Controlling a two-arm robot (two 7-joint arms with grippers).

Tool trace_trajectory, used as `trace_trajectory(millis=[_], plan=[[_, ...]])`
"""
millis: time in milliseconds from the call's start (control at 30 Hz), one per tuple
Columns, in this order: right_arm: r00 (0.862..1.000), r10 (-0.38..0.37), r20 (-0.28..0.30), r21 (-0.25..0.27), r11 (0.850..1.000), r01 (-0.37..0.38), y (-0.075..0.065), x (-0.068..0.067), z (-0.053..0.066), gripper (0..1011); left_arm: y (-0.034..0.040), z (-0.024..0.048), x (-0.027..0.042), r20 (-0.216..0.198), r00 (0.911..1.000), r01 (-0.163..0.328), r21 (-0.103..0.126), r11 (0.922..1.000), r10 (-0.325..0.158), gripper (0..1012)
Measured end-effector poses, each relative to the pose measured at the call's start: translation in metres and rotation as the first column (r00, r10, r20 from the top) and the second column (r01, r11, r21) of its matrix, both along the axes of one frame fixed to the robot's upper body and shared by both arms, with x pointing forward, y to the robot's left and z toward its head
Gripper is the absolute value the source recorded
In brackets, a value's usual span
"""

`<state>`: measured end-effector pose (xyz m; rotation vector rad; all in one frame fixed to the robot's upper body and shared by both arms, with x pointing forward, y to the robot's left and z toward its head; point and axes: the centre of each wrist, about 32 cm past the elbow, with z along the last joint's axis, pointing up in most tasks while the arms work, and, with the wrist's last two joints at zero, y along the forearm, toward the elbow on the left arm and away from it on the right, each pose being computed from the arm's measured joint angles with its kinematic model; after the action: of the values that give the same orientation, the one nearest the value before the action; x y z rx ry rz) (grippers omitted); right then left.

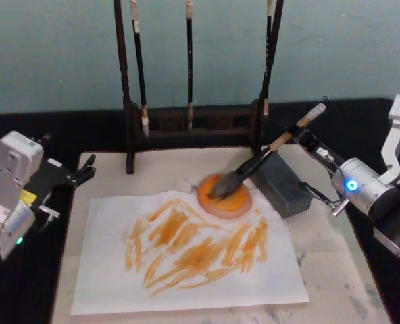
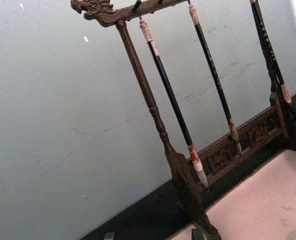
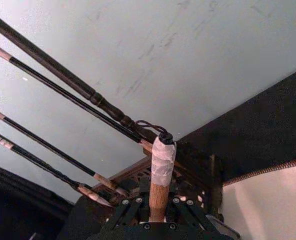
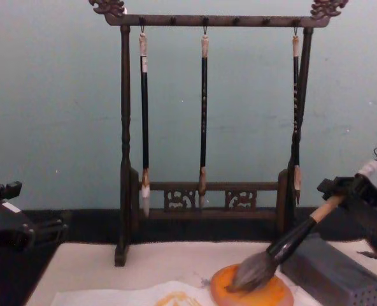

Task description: Pick up the brush from the inkstone, write on the paper, then place the brush back to its original position.

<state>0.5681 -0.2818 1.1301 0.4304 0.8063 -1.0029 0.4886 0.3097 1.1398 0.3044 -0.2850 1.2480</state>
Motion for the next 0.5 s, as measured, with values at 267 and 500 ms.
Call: trace_trajectory(millis=[267, 500], plan=[[1.0, -0.008, -0.019, 0.011, 1.0, 0.008, -0.0005, 0.0001, -0.0036, 160, 0.0, 0.0, 0.0, 0.0, 1.0, 0.0, 0.0, 1.0, 0.0, 1001], [0.999, -0.014, -0.029, 0.011, 1.0, 0.014, -0.0007, 0.0002, -0.0055, 160, 0.0, 0.0, 0.0, 0.0, 1.0, 0.0, 0.0, 1.0, 0.0, 1001]])
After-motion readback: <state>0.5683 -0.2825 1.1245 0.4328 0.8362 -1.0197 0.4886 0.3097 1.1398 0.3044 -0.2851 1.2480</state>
